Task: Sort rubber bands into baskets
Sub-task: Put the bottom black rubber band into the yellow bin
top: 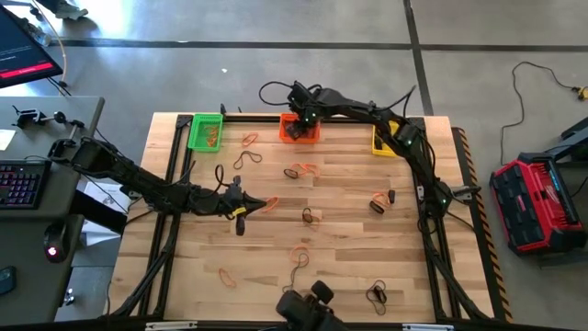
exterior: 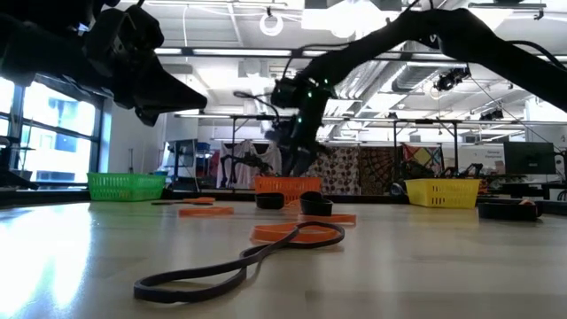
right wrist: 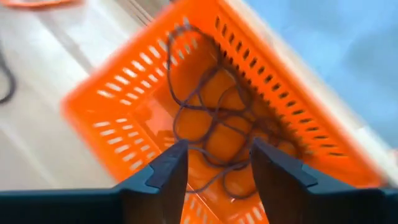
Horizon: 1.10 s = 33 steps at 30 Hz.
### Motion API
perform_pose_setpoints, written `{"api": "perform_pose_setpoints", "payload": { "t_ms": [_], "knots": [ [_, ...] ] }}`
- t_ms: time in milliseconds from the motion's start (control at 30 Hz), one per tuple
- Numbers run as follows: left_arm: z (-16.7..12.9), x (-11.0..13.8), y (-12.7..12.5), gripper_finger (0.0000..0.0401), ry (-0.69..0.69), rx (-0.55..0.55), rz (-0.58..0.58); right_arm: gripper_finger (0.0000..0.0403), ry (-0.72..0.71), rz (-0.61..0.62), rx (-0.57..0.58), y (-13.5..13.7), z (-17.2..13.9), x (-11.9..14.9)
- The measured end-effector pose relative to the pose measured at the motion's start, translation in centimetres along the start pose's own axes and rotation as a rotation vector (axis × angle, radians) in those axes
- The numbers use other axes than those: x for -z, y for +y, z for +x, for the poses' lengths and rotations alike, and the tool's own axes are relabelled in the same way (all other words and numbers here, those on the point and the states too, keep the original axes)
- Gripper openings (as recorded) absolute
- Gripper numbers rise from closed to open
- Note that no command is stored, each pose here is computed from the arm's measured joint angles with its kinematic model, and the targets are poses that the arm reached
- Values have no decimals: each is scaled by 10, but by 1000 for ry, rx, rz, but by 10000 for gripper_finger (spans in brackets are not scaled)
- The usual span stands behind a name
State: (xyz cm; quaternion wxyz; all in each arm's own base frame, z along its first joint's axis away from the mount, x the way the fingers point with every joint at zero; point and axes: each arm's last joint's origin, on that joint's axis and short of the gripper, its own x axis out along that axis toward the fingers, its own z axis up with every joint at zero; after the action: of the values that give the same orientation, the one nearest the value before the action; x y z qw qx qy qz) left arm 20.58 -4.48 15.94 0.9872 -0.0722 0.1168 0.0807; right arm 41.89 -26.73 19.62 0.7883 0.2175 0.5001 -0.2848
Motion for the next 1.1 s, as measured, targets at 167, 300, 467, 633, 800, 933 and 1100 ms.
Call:
{"api": "perform_pose_setpoints", "payload": {
  "t_ms": [167,300,467,633,800,933,1100],
  "knots": [
    [0,0,0,0,0,-1,28,122,-40,-153,68,26,-28,-7],
    [0,0,1,0,-1,-8,26,28,-81,-196,98,47,-32,-6],
    [2,-1,6,0,-3,-32,20,12,-119,-212,104,71,-34,-2],
    [4,-2,9,0,1,-20,27,2,-177,-206,119,88,-36,-1],
    [4,-3,11,0,3,-11,29,0,-210,-182,112,98,-38,0],
    [4,-3,11,0,-2,-7,27,0,-240,-173,99,110,-39,2],
    [4,-3,11,0,-3,-6,11,0,-275,-189,83,124,-41,4]
  ]
}}
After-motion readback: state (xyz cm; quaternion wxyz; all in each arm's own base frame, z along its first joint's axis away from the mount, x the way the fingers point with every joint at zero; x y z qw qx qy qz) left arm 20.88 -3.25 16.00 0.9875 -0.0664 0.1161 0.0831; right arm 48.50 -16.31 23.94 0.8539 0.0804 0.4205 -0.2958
